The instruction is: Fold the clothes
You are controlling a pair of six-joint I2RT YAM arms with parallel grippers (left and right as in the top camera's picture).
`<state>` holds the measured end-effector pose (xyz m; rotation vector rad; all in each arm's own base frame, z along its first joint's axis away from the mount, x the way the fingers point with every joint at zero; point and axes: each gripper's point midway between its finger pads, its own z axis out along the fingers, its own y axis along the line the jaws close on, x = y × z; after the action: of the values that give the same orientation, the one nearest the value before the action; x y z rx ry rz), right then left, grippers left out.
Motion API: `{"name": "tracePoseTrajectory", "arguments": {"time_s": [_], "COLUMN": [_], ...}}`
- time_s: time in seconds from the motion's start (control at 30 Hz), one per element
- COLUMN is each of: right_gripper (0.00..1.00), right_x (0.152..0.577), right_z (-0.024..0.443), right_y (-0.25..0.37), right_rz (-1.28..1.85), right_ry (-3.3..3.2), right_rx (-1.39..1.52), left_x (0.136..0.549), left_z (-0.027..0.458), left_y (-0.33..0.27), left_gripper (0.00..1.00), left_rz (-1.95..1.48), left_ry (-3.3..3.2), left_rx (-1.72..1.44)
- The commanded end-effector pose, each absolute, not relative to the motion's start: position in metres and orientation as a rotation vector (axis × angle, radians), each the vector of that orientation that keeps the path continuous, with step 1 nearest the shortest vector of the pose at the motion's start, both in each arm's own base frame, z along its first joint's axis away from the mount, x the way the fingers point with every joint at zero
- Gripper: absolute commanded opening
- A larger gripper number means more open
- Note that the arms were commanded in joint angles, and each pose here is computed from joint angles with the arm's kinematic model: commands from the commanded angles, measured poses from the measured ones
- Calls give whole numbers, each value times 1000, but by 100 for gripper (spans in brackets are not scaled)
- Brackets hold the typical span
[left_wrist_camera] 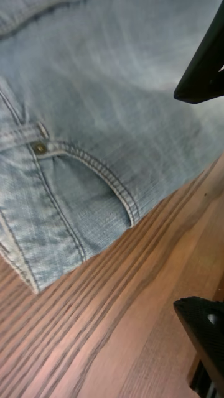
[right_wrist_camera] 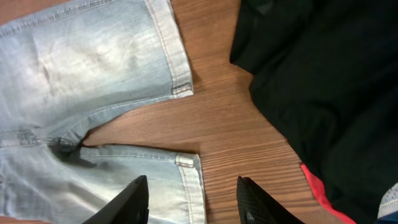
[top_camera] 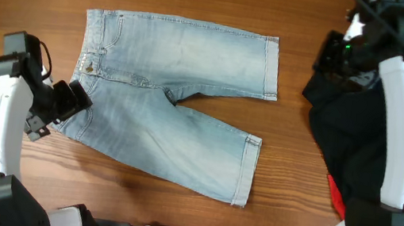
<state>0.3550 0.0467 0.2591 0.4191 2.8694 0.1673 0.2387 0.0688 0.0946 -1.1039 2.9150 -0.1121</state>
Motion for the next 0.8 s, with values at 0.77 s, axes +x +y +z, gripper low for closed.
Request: {"name": "tracePoseTrajectory", "arguments": {"time_s": [0.77], "right_gripper": [52], "right_x": [225], "right_z": [167], "right_y": [21], "right_rz": [816], "right_ry": [2712], "right_rx": [533], "left_x": [226], "left_z": [73], "left_y": [67], "left_gripper": [100], "left_rz": [-88], "left_ry": [2947], "left_rx": [-1109]}}
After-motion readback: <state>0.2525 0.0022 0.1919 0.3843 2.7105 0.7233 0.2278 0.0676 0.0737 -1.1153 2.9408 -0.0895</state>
